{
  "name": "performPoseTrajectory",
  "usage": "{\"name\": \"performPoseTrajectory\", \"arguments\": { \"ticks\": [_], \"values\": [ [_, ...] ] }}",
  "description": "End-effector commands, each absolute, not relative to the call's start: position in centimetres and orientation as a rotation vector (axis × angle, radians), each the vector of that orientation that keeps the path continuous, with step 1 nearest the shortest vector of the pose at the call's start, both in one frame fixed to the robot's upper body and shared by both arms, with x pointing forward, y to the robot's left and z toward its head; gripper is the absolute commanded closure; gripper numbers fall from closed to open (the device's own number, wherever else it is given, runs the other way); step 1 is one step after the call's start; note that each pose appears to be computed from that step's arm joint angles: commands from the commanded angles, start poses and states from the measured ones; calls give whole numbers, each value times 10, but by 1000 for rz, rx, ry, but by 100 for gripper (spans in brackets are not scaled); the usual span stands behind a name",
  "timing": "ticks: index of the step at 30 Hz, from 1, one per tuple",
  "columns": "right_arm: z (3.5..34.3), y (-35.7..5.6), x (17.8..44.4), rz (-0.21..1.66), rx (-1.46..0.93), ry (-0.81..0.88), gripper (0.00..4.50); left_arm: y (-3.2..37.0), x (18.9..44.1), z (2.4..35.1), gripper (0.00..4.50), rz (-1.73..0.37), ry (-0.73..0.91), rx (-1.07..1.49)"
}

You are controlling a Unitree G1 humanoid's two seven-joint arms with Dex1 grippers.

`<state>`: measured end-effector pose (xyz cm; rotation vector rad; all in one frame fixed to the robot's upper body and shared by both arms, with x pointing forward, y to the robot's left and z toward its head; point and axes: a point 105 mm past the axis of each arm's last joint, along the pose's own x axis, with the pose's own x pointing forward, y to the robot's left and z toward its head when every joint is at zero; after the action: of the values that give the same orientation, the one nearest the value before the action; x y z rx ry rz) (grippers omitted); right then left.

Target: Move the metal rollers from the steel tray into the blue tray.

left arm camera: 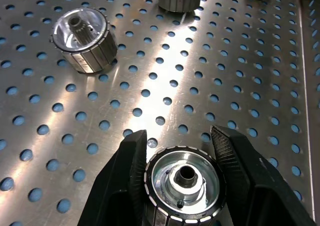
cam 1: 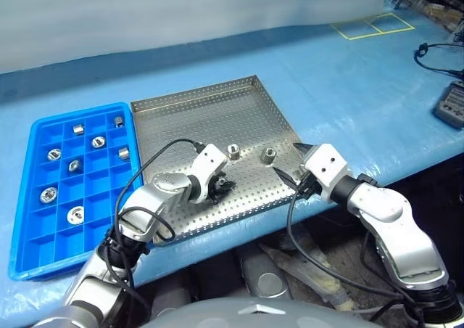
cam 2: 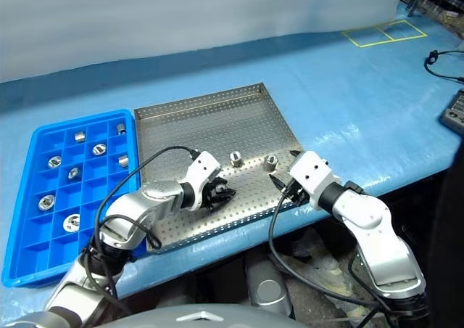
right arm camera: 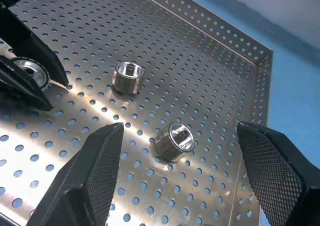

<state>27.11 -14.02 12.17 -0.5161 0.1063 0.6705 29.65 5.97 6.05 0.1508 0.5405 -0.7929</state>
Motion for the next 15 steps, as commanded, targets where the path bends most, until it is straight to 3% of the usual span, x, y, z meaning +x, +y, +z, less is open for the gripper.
{"name": "performPoseTrajectory", "arguments": {
  "ticks": [1, 9, 15],
  "values": [
    [126, -122, 268, 740, -497, 62, 69, 79, 312, 105, 272, -662, 369, 108],
    [107, -88, 268, 880, -455, 91, 69, 156, 308, 153, 272, -346, 250, 178],
    [105, -75, 272, 946, -450, 82, 69, 217, 279, 175, 272, -86, 240, 250]
  ]
}}
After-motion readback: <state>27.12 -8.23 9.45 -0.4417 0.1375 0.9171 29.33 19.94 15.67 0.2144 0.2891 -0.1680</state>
